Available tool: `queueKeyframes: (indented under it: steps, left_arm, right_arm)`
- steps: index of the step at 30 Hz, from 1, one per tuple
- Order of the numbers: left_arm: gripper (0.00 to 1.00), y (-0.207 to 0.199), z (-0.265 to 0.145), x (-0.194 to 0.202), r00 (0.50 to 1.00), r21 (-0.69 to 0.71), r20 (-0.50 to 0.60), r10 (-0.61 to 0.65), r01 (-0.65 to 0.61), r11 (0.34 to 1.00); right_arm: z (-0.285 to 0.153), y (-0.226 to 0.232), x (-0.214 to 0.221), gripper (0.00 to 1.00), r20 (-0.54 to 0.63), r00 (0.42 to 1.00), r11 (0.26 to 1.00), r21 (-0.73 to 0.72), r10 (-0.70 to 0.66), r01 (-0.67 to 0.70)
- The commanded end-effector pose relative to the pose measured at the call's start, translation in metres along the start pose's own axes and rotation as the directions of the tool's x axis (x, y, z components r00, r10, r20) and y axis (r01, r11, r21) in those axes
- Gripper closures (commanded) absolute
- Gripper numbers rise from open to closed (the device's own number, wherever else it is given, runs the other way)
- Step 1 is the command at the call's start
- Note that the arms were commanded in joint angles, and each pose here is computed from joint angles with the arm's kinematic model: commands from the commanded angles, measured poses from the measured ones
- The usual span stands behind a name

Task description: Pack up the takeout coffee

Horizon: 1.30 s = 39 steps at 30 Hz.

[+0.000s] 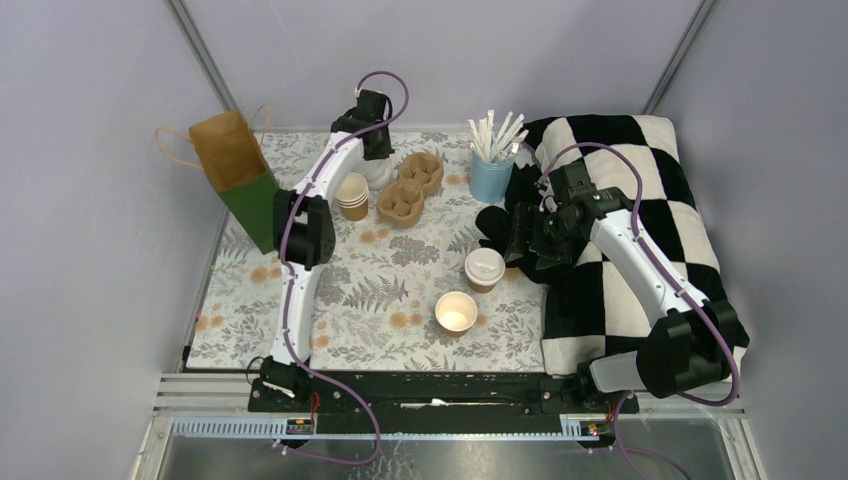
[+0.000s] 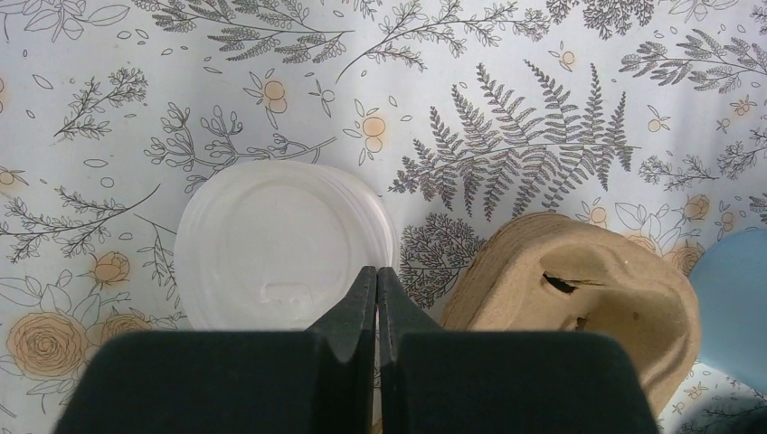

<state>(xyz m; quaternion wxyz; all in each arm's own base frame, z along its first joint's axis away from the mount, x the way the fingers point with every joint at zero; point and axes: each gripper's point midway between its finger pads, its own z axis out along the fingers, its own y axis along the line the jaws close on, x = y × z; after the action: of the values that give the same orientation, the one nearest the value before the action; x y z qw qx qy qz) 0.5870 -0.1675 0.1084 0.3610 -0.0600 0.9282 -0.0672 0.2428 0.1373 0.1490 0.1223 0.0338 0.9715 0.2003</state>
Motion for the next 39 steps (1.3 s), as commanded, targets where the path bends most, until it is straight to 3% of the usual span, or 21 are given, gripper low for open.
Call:
queueKeyframes:
  steps: [1, 23, 39]
  left_arm:
    - [1.0, -0.011, -0.025, -0.028, 0.997, 0.063, 0.064, -0.031, 0.027, 0.998]
    - [0.99, -0.006, -0.003, -0.011, 0.992, 0.14, -0.025, -0.121, 0.123, 0.983]
    - [0.91, -0.002, 0.008, -0.002, 0.986, 0.16, -0.066, -0.152, 0.161, 0.974]
  right_arm:
    - [-0.004, 0.007, -0.004, 0.18, 0.01, 1.0, 0.999, -0.026, -0.024, 0.024]
    - [-0.004, 0.007, -0.003, 0.18, 0.008, 1.0, 1.0, -0.023, -0.02, 0.02]
    - [-0.003, 0.007, -0.004, 0.18, 0.007, 1.0, 0.999, -0.023, -0.023, 0.024]
